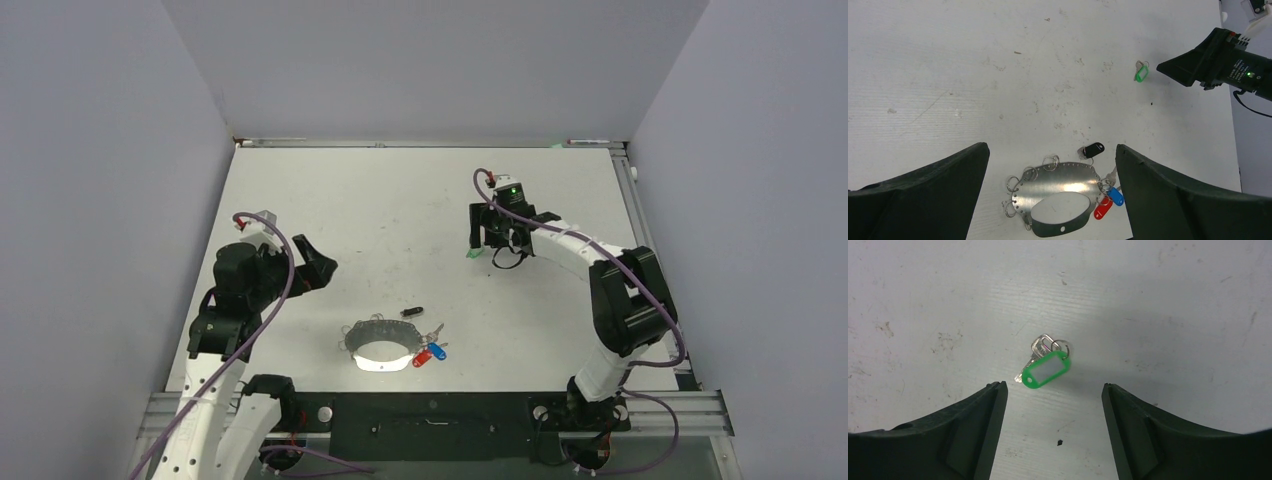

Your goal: Put the keys on the keyring

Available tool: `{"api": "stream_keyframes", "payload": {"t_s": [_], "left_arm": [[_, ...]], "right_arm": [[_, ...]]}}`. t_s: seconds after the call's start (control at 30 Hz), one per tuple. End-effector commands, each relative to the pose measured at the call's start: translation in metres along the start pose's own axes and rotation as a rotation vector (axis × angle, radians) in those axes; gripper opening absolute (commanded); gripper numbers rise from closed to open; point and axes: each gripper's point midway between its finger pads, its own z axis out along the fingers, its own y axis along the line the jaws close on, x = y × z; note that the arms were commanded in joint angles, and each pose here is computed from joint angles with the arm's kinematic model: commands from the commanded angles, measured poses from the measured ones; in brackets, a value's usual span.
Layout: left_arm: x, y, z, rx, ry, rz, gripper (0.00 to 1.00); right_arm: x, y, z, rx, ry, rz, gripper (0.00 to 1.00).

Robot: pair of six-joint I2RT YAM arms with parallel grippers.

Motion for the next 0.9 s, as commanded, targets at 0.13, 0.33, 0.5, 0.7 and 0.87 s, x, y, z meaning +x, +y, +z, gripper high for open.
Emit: {"api": "stream_keyframes", "payload": {"t_s": [0.13,0.33,0.5,0.7,0.87], "left_arm": [[-0.008,-0.011,0.002,0.051,-0.026,0.02,0.96],[-0.008,-0.011,0.002,0.053,-0.02,0.018,0.99],[-0.009,-0.01,0.001,0.048,-0.028,0.019,0.95],[-0.016,-0.006,-0.005,0.017,-0.069,0.023,0.91],[-0.019,-0.005,-0.01,0.008,-0.097,0.026,0.91]], "right_arm": [[-0.015,0.031,0.007,-0.123,-0.004,-0.07,0.67],[-0.001,0.074,-0.005,-0.186,0.015,-0.143,0.62],[0.028,0.149,-0.03,-0.27,0.015,-0.159,0.56],[0.065,0.236,-0.065,-0.399,-0.032,-0.175,0.53],[0.09,0.275,-0.071,-0.42,-0.004,-0.188,0.47]]}}
